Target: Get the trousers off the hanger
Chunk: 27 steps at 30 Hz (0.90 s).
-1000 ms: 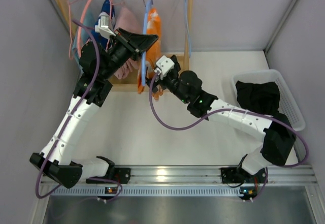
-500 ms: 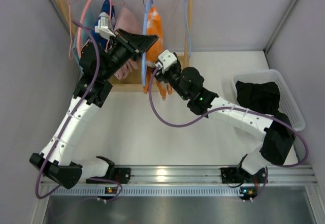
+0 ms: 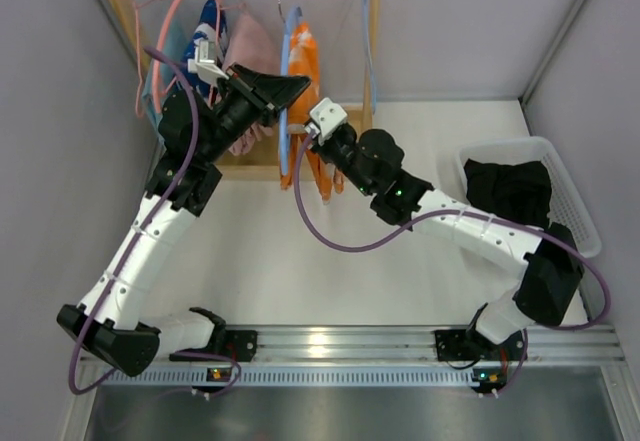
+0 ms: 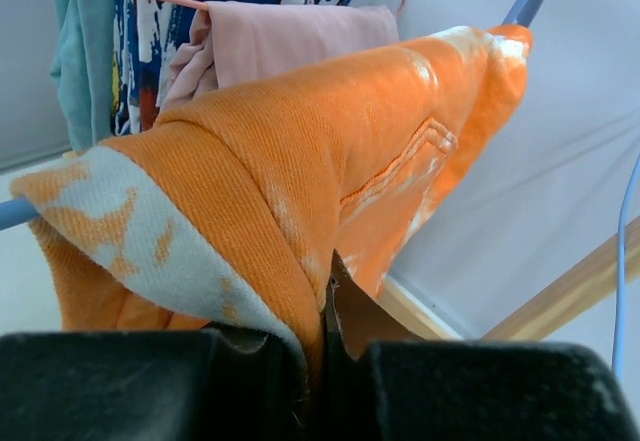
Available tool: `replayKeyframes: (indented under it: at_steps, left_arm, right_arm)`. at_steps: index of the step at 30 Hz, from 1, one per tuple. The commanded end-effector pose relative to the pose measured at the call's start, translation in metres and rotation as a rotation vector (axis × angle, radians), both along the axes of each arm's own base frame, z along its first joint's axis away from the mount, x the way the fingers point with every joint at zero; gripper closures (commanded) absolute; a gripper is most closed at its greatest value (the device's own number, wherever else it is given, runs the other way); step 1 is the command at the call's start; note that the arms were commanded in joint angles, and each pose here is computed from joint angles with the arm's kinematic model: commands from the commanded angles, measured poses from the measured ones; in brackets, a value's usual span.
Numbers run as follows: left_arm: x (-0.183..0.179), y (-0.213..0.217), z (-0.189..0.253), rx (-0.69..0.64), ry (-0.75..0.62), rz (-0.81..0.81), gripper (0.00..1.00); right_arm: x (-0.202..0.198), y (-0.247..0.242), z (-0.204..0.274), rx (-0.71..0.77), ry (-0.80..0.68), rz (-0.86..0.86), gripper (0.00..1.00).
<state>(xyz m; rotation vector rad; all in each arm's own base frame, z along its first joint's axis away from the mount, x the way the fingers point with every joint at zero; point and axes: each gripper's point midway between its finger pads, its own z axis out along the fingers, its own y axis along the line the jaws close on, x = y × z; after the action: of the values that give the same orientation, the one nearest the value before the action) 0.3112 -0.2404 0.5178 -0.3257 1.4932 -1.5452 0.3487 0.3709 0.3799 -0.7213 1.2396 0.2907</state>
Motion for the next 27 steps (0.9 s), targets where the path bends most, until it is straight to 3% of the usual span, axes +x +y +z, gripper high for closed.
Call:
replayKeyframes:
  at_steps: [1,14,27]
  left_arm:
    - [-0.041,0.017,0.066,-0.094,-0.250,0.001,1.00]
    - [-0.013,0.013,-0.017,0.035,-0.102,0.060,1.00]
    - [0.008,0.027,-0.096,0.160,0.046,0.153,1.00]
  right_arm:
    - [-0.009,-0.036,0.088,0.188,-0.121,-0.038,1.00]
    - [-0.043,-0.079,0.179,0.366,-0.162,-0.002,1.00]
    - [-0.076,-0.117,0.227,0.429,-0.240,0.006,1.00]
